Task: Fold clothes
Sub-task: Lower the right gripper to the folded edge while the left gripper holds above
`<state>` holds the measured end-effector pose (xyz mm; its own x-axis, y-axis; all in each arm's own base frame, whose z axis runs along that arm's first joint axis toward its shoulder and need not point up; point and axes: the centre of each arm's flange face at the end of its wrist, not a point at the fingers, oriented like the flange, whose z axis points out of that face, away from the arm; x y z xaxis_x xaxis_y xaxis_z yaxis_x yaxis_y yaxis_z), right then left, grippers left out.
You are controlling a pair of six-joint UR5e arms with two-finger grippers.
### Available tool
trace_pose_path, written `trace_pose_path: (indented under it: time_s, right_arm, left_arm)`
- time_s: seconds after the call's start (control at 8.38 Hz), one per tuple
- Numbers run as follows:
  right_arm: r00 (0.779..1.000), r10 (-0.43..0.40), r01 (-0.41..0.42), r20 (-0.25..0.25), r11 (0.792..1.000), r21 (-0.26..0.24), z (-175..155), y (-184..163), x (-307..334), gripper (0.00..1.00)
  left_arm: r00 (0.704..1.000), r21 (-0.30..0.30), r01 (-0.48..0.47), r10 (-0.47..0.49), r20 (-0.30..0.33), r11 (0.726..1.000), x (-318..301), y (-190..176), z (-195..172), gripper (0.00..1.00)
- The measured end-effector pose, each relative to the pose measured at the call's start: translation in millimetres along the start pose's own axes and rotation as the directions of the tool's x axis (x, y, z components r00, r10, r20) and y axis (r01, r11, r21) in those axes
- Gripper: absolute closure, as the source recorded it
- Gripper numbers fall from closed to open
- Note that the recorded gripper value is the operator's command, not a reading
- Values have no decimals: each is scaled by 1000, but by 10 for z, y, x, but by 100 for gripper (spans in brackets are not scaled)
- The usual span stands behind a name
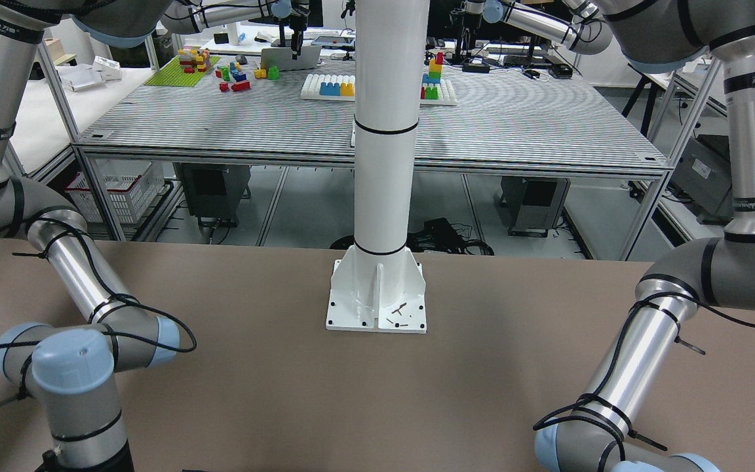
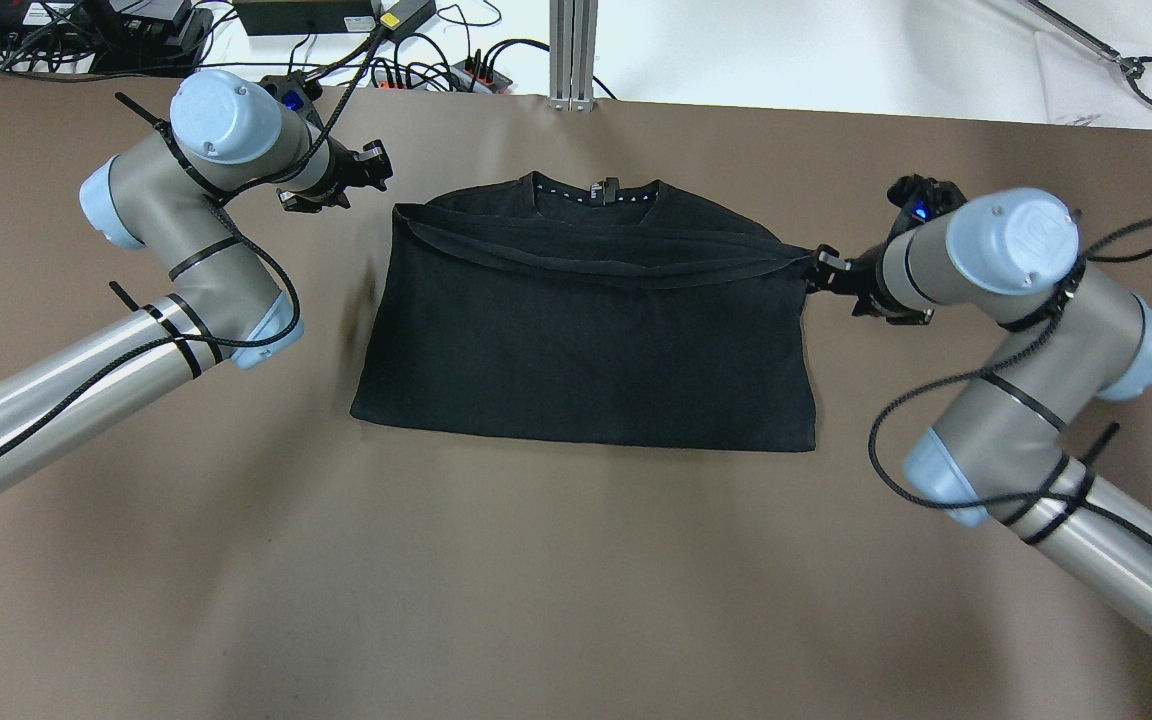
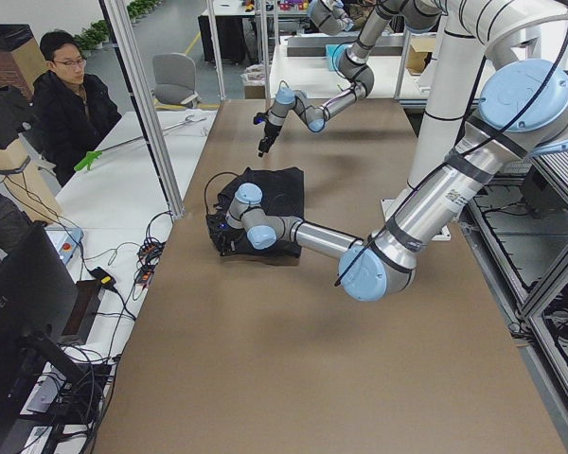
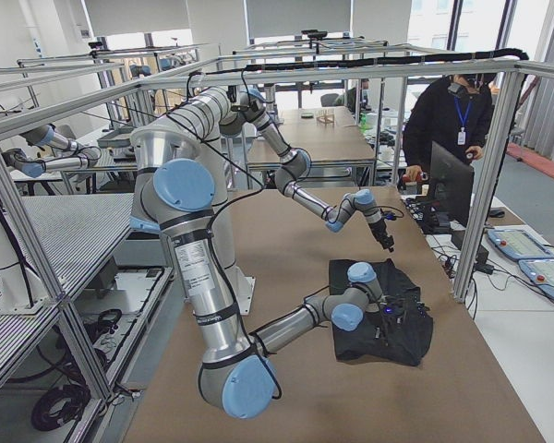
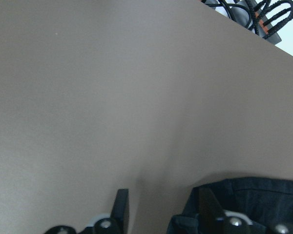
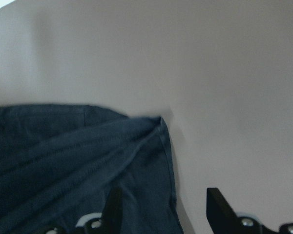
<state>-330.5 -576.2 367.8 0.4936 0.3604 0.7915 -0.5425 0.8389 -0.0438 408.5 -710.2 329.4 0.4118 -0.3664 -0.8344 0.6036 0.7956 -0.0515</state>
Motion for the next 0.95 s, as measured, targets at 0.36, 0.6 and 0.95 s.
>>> trace_pose_path:
  time_s: [0.36, 0.6, 0.95]
  right_arm:
    - [999, 43, -43, -3, 996, -83, -80, 805, 498, 34]
    - [998, 60, -61, -11, 993, -103, 107, 1199, 568, 36]
    - [997, 75, -77, -26, 990, -115, 264, 1414, 589, 48]
  left_arm:
    - [1000, 7, 0, 0, -13, 1000, 50, -6, -54, 41]
    - [1000, 15, 1, -1, -27, 1000, 100, -7, -118, 41]
    - [999, 24, 4, -3, -45, 1000, 166, -6, -218, 41]
